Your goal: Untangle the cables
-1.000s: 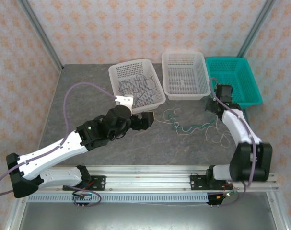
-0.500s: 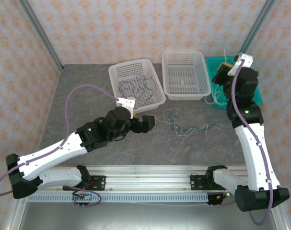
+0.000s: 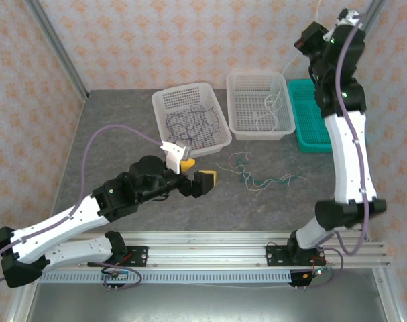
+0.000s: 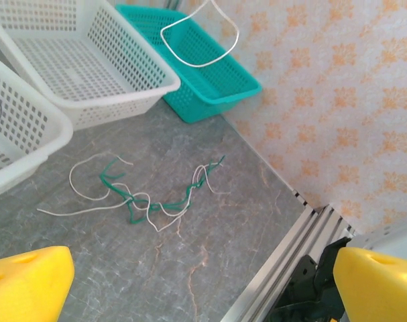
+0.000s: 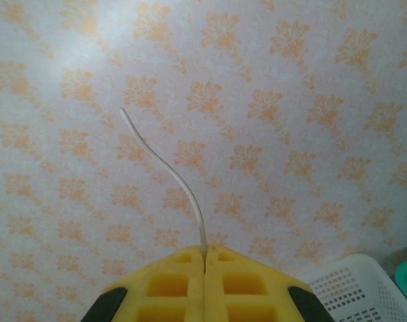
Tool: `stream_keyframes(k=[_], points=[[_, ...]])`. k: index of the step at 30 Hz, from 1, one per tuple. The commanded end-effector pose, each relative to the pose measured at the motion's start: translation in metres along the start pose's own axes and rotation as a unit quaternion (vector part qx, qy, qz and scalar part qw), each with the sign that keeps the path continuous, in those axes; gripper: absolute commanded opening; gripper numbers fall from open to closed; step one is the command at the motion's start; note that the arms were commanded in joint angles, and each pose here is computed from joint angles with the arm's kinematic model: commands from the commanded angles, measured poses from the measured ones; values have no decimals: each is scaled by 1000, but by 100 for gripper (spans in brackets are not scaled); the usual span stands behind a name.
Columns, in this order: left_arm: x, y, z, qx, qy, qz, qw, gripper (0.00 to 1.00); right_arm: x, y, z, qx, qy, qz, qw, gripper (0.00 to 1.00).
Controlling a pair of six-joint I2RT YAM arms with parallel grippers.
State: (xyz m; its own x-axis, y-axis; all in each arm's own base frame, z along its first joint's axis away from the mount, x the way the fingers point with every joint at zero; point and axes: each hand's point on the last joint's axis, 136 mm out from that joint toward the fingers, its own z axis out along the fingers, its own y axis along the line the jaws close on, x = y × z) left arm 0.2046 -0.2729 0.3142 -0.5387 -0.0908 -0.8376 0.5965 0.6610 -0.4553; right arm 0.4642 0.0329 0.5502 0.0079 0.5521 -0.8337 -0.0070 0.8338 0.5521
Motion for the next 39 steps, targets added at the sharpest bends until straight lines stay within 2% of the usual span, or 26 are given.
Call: stream_keyframes(k=[1, 4, 8, 10, 13, 14, 21, 25, 28, 31, 33, 34, 36, 39], points=[[-1, 7, -8, -16, -15, 13, 1000, 100, 25, -19, 37, 54, 39, 9, 998, 0], [2, 14, -11, -29, -14, 11, 999, 100, 51, -15, 70, 48, 82, 43, 994, 0], [2, 21, -16, -45, -21, 5, 999, 100, 87, -35, 89, 120, 90, 115, 982, 2], [2, 23, -20, -47, -26, 2, 999, 100, 111, -42, 99, 137, 109, 109, 978, 16], [1, 25, -26, -51, -31, -2, 998, 100, 137, -42, 104, 140, 140, 98, 975, 59], [1, 27, -29, -54, -32, -3, 998, 100, 140, -41, 104, 140, 145, 91, 975, 65], [4, 32, -35, -63, -38, -11, 997, 100, 121, -15, 69, 101, 170, 80, 977, 66], [5, 32, -33, -58, -40, -21, 997, 100, 129, 11, 20, 58, 243, 17, 968, 66], [6, 37, -31, -69, -43, -30, 996, 100, 156, 30, -26, 40, 309, -72, 948, 66], [8, 44, -32, -85, -45, -40, 995, 100, 199, 36, -69, 38, 371, -161, 914, 65], [9, 48, -33, -95, -46, -39, 994, 100, 227, 31, -91, 39, 383, -205, 900, 66], [10, 49, -33, -98, -45, -39, 993, 100, 243, 24, -102, 34, 390, -218, 894, 66], [11, 51, -35, -103, -44, -38, 993, 100, 264, 8, -117, 16, 385, -204, 900, 67], [13, 54, -39, -107, -45, -38, 993, 100, 286, -37, -142, 48, 399, -231, 886, 68]])
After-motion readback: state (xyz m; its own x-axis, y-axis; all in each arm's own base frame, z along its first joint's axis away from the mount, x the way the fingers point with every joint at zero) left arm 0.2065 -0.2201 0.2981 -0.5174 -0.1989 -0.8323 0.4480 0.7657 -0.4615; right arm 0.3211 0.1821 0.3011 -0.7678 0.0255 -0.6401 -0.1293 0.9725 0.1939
